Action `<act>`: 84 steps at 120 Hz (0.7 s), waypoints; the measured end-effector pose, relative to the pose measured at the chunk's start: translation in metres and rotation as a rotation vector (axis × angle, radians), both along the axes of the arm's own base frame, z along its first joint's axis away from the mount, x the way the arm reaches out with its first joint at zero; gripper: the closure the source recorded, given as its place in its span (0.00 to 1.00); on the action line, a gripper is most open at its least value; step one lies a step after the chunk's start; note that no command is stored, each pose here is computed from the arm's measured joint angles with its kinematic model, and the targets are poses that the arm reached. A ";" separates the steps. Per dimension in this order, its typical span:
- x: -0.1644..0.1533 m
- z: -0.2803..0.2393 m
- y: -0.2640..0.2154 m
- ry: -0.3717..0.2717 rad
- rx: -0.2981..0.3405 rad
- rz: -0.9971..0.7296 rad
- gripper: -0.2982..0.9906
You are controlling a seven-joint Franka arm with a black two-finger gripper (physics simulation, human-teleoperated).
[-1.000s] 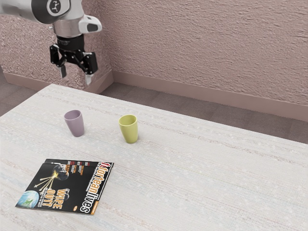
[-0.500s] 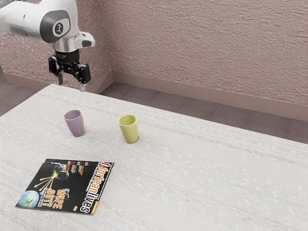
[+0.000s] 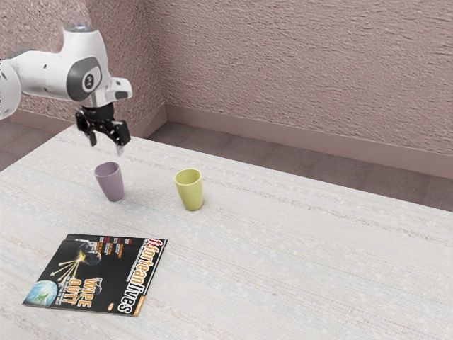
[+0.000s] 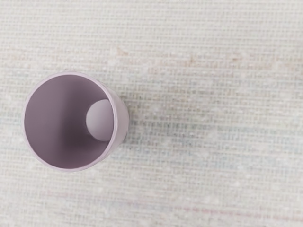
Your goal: Place the left cup onto the right cup
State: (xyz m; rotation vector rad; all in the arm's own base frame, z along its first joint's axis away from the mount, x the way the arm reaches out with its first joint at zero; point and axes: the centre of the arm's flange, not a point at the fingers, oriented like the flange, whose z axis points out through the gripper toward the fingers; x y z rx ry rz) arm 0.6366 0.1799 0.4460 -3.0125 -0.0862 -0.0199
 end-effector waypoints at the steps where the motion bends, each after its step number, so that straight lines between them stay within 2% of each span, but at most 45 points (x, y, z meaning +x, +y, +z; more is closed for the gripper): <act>1: 0.001 -0.001 0.000 -0.002 0.000 -0.003 0.23; 84: 0.015 -0.086 0.055 -0.035 -0.008 -0.072 0.23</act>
